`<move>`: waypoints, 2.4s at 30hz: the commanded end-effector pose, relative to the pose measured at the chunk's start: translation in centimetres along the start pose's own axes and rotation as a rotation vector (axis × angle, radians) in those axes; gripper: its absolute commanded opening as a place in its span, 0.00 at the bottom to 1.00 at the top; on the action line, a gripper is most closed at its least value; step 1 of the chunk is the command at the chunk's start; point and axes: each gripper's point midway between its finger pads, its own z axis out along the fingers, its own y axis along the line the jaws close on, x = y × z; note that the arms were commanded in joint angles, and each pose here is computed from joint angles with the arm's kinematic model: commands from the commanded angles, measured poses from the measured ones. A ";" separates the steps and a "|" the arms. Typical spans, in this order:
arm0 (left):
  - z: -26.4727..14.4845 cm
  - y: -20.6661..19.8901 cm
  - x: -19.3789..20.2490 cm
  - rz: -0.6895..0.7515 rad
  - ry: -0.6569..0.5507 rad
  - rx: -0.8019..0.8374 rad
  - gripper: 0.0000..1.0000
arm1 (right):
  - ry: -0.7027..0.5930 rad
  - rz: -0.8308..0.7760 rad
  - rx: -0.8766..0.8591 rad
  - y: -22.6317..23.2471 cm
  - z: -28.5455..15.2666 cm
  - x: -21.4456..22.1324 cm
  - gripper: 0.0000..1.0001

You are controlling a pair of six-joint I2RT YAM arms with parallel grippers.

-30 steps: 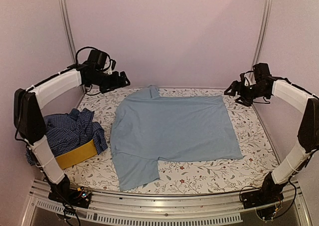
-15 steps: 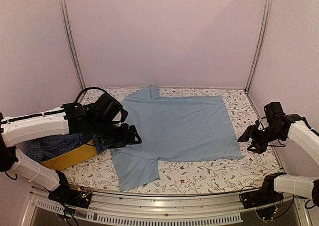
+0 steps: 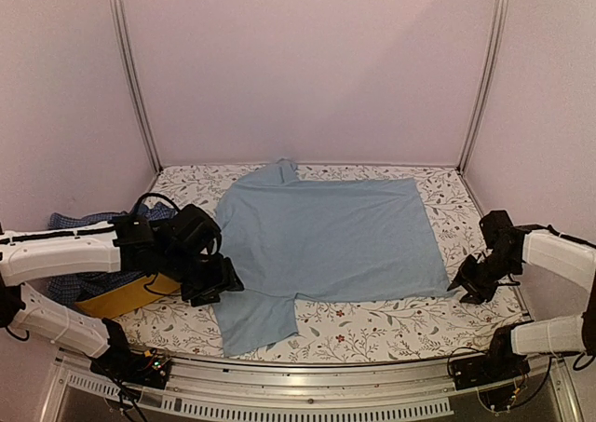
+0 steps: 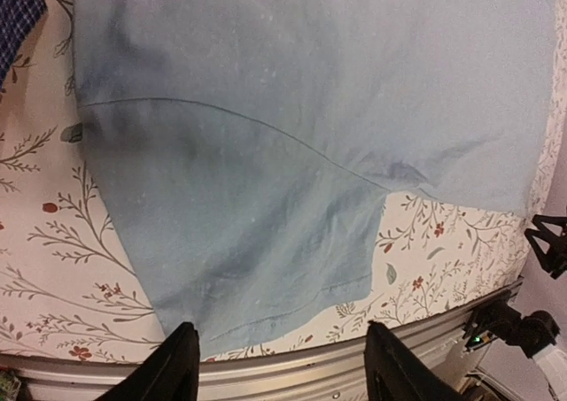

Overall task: Fold and stack the mixed laundry pile
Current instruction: Pick up the flattened T-shirt from the center of the board.

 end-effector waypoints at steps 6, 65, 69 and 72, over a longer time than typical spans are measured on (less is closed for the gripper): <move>0.0 1.8 0.3 -0.068 -0.012 -0.050 0.63 | -0.024 0.000 0.027 -0.2 1.9 -1.3 0.36; -0.9 0.7 -0.8 -0.022 0.008 -0.107 0.00 | -0.077 0.027 -0.147 2.3 -3.2 -0.3 0.00; -2.3 0.0 -3.1 -0.031 -0.035 -0.093 0.00 | -0.119 0.021 -0.140 3.4 -4.3 -2.0 0.00; -2.8 -0.5 -4.8 -0.033 -0.057 -0.075 0.00 | -0.130 0.019 -0.124 3.9 -4.5 -3.0 0.00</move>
